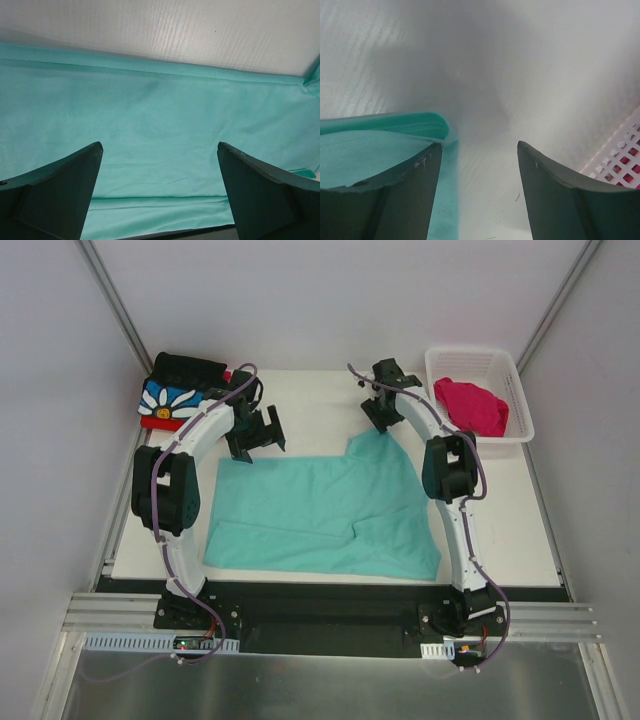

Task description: Fold and stack the t-shirts

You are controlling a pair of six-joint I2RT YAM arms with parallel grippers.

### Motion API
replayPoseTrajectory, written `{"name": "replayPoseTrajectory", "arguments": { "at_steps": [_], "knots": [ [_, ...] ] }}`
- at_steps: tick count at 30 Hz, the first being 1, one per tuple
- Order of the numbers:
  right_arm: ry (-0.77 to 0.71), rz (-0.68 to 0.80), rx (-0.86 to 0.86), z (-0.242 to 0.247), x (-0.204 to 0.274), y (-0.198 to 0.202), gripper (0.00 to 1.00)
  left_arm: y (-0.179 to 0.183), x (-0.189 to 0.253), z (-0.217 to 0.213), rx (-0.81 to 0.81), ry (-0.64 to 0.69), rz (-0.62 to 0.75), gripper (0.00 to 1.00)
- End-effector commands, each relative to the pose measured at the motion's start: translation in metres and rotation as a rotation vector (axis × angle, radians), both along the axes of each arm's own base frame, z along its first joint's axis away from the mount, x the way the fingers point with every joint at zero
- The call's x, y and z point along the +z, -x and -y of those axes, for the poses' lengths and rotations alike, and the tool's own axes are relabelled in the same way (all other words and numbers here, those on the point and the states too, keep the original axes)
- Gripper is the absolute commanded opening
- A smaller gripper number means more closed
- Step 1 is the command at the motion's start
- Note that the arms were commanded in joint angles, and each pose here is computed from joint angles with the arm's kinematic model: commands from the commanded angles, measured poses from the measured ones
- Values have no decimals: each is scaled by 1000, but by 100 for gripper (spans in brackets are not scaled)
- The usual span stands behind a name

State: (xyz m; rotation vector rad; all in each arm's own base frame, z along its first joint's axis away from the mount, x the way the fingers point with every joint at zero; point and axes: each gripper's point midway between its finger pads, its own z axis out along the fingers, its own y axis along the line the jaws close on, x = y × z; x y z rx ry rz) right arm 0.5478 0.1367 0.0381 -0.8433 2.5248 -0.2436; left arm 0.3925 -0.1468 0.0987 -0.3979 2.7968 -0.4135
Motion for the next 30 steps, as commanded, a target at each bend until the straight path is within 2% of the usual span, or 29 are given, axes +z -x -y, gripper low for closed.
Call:
{"name": "replayPoseTrajectory", "arguments": {
  "at_steps": [1,6,12,24,30],
  "knots": [
    [23,36,61,-20,16,-3,65,-7,27,2,0,37,63,99],
    [16,44,82,-34,21,0,63,-5,24,5,-2,49,51,99],
    [36,49,95,-39,20,0,53,-4,27,4,-2,47,57,99],
    [83,31,65,-18,9,-2,45,-4,35,3,0,53,76,99],
    [98,25,72,-16,3,-4,37,-4,35,5,-1,59,74,99]
  ]
}}
